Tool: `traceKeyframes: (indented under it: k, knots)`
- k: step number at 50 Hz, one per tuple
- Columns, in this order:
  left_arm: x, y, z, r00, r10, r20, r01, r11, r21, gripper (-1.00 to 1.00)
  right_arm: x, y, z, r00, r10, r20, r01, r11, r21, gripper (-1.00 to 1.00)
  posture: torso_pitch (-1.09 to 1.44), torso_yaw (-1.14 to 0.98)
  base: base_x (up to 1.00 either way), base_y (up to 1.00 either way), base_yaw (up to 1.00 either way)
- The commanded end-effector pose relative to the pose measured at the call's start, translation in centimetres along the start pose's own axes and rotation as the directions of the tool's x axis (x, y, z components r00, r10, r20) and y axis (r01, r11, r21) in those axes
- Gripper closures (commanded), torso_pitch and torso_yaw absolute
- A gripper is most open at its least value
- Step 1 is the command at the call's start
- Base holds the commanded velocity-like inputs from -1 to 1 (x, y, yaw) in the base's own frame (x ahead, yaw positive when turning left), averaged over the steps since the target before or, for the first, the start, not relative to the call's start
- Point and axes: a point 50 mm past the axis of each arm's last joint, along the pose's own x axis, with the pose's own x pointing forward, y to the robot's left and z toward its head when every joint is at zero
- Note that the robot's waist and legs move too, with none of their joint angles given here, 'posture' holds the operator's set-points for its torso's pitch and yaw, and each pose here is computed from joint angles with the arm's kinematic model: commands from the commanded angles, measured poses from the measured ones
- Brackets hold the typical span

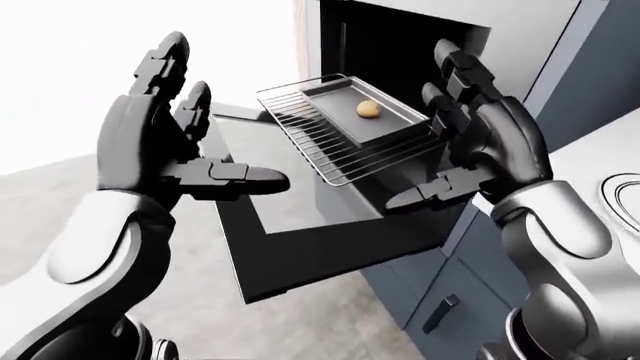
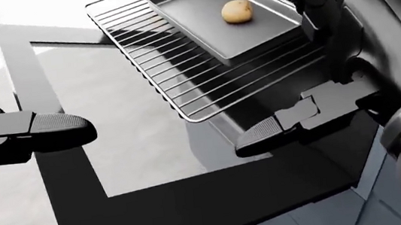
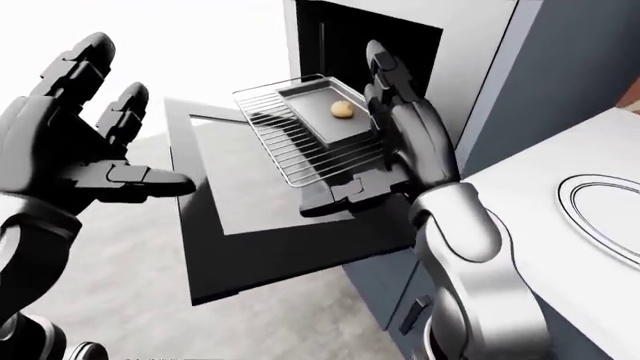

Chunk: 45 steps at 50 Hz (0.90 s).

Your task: Pick the potato from the oven and place it on the plate on the counter.

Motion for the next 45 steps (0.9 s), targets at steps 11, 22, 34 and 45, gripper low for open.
traceKeyframes:
  k: [11, 22, 34, 45]
  knots:
    - [-0.1, 0.8, 1.3, 0.998, 0.024, 0.051, -0.024, 1.0, -0.007, -1.0, 0.3, 0.5, 1.3, 0.999, 0.009, 0.052, -0.008, 1.0, -0.023, -1.0, 0.0, 0.0, 0.02, -0.34, 0.0]
    - [-0.4, 1.4, 1.5, 0.998, 0.032, 0.054, -0.032, 0.999, -0.012, -1.0, 0.6, 1.2, 1.5, 0.998, 0.038, 0.049, -0.037, 0.999, -0.021, -1.0, 0.0, 0.0, 0.0, -0.15, 0.44]
    - [-0.5, 1.6, 1.8, 0.998, 0.033, 0.057, -0.032, 0.999, -0.009, -1.0, 1.0, 0.4, 2.6, 0.998, -0.004, 0.064, 0.004, 1.0, -0.01, -1.0, 0.0, 0.0, 0.0, 0.04, 0.92]
    - [-0.4, 1.5, 1.9, 0.998, 0.028, 0.058, -0.028, 1.0, 0.0, -1.0, 1.6, -0.2, 3.0, 0.997, -0.049, 0.053, 0.047, 0.998, 0.032, -1.0, 0.0, 0.0, 0.03, 0.0, 0.21]
